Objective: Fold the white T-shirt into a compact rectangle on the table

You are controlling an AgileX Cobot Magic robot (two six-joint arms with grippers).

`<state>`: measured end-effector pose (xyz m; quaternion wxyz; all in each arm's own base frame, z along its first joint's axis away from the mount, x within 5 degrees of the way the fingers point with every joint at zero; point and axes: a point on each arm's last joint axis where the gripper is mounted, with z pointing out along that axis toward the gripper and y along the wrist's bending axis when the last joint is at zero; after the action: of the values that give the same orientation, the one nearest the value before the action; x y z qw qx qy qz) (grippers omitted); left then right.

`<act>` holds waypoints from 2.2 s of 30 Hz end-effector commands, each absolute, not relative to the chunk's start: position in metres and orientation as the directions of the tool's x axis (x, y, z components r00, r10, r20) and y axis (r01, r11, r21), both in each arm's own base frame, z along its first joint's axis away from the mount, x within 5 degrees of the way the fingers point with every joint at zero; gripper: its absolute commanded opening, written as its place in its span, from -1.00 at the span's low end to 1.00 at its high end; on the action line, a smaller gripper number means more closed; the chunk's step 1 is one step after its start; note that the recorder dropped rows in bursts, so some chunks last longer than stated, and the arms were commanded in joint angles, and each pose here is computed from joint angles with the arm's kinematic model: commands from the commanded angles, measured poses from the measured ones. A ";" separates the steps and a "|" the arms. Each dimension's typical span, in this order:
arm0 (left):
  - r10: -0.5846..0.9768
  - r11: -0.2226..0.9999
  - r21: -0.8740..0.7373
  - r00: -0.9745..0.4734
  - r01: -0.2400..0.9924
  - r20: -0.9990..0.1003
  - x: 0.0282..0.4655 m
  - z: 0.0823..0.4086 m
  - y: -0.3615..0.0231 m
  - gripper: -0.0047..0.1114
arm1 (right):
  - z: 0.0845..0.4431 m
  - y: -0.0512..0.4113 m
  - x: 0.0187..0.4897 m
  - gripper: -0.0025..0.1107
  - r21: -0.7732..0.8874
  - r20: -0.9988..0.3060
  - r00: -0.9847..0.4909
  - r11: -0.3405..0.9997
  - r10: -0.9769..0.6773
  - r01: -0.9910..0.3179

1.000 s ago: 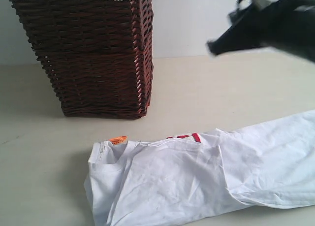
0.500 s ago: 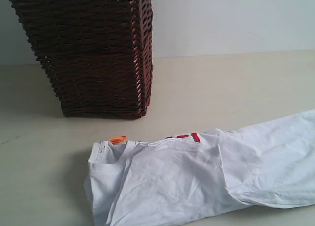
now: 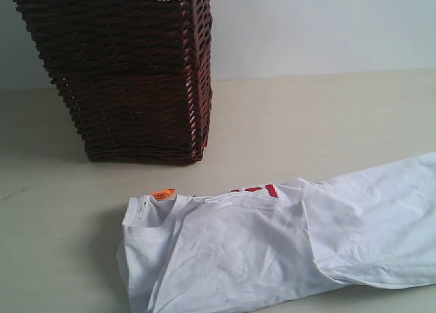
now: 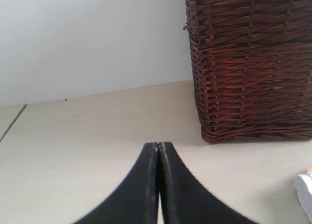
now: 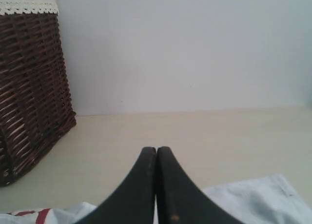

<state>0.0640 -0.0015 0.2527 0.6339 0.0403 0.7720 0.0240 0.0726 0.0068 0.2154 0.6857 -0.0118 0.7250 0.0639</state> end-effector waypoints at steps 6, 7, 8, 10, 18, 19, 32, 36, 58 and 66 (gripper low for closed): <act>0.090 0.996 0.086 -0.188 0.027 -0.978 0.064 0.252 -0.001 -0.92 | 0.203 0.013 0.071 -0.96 -0.057 -0.994 -0.084 0.982 -0.074 -0.182; 0.090 0.996 0.086 -0.188 0.027 -0.978 0.064 0.252 -0.001 -0.92 | 0.202 0.012 0.071 -0.96 -0.044 -0.994 -0.090 0.984 -0.060 -0.175; 0.090 0.996 0.086 -0.188 0.027 -0.978 0.064 0.252 -0.001 -0.92 | 0.201 0.011 0.071 -0.96 -0.020 -0.995 -0.093 0.988 -0.035 -0.156; 0.090 0.996 0.086 -0.190 0.027 -0.978 0.064 0.252 -0.001 -0.92 | 0.202 0.009 0.071 -0.96 0.050 -0.995 -0.097 0.991 0.038 -0.127; 0.090 0.996 0.086 -0.191 0.027 -0.978 0.064 0.252 -0.001 -0.92 | 0.208 0.011 0.061 -0.96 0.082 -0.997 -0.002 0.985 0.083 -0.153; 0.090 0.996 0.086 -0.191 0.027 -0.978 0.064 0.252 -0.001 -0.92 | 0.210 0.010 0.059 -0.96 0.096 -0.995 0.020 0.985 0.100 -0.144; 0.090 0.996 0.086 -0.191 0.027 -0.978 0.064 0.252 -0.001 -0.92 | 0.221 0.001 0.056 -0.96 0.249 -0.954 0.148 0.964 0.261 -0.092; 0.090 0.996 0.086 -0.191 0.027 -0.978 0.064 0.252 -0.001 -0.92 | 0.207 0.009 0.057 -0.96 0.220 -0.975 -0.014 0.966 0.220 -0.133; 0.090 0.996 0.086 -0.191 0.027 -0.978 0.064 0.252 -0.001 -0.92 | 0.189 0.007 0.056 -0.96 -0.080 -0.979 -0.175 0.988 -0.102 -0.131; 0.169 0.985 0.172 -0.272 0.014 -0.947 0.077 0.251 0.003 -0.92 | 0.189 0.007 0.056 -0.96 -0.080 -0.979 -0.175 0.988 -0.102 -0.131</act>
<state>0.0664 0.0017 0.2506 0.6213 0.0644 0.7782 0.0652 0.0557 0.0071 0.1902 0.6383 -0.0762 0.7659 0.0125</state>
